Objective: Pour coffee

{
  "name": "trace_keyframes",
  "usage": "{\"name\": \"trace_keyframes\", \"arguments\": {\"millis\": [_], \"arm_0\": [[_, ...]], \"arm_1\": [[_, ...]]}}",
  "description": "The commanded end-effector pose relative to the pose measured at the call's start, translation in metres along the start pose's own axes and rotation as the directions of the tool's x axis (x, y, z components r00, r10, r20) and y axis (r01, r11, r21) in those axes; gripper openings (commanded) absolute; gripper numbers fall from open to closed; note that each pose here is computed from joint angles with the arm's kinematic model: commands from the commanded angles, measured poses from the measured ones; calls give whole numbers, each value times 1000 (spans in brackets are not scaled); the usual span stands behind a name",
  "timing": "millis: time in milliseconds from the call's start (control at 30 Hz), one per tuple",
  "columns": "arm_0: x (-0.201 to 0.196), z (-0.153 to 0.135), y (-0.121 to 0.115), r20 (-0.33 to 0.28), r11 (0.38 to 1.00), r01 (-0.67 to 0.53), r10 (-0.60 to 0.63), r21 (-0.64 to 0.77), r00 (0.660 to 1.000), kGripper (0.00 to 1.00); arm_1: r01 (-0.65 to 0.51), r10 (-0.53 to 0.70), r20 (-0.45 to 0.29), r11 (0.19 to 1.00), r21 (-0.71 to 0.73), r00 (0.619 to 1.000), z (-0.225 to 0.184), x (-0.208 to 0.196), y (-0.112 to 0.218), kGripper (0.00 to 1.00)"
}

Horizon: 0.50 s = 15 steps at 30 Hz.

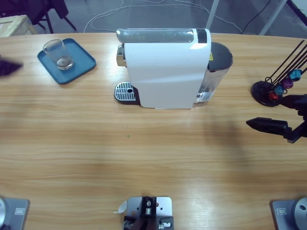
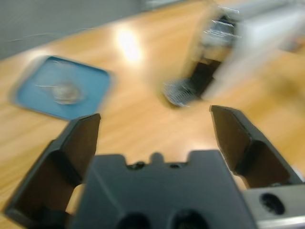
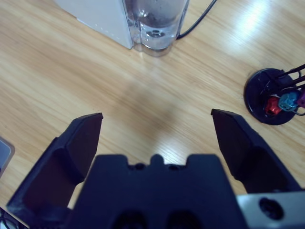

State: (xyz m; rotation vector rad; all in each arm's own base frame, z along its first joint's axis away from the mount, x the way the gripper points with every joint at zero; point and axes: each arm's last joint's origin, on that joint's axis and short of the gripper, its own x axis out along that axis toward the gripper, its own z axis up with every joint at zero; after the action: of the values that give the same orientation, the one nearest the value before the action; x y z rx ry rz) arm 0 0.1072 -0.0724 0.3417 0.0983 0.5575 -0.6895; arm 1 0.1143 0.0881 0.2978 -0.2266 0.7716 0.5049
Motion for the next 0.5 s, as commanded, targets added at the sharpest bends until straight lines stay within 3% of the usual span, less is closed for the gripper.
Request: {"name": "trace_keyframes", "arguments": {"millis": [33, 267, 500], "arm_0": [[-43, -74, -11, 40, 999, 47, -48, 26, 998, 1000], [-45, -80, -9, 62, 999, 8, -6, -33, 998, 1000], [-46, -81, -10, 73, 999, 21, -19, -26, 997, 1000]], "arm_1": [[16, -16, 13, 1000, 6, 1000, -13, -3, -2, 1000], [49, -56, 87, 996, 81, 995, -23, -18, -7, 1000], [67, -67, 48, 998, -14, 997, -11, -45, -10, 1000]]}}
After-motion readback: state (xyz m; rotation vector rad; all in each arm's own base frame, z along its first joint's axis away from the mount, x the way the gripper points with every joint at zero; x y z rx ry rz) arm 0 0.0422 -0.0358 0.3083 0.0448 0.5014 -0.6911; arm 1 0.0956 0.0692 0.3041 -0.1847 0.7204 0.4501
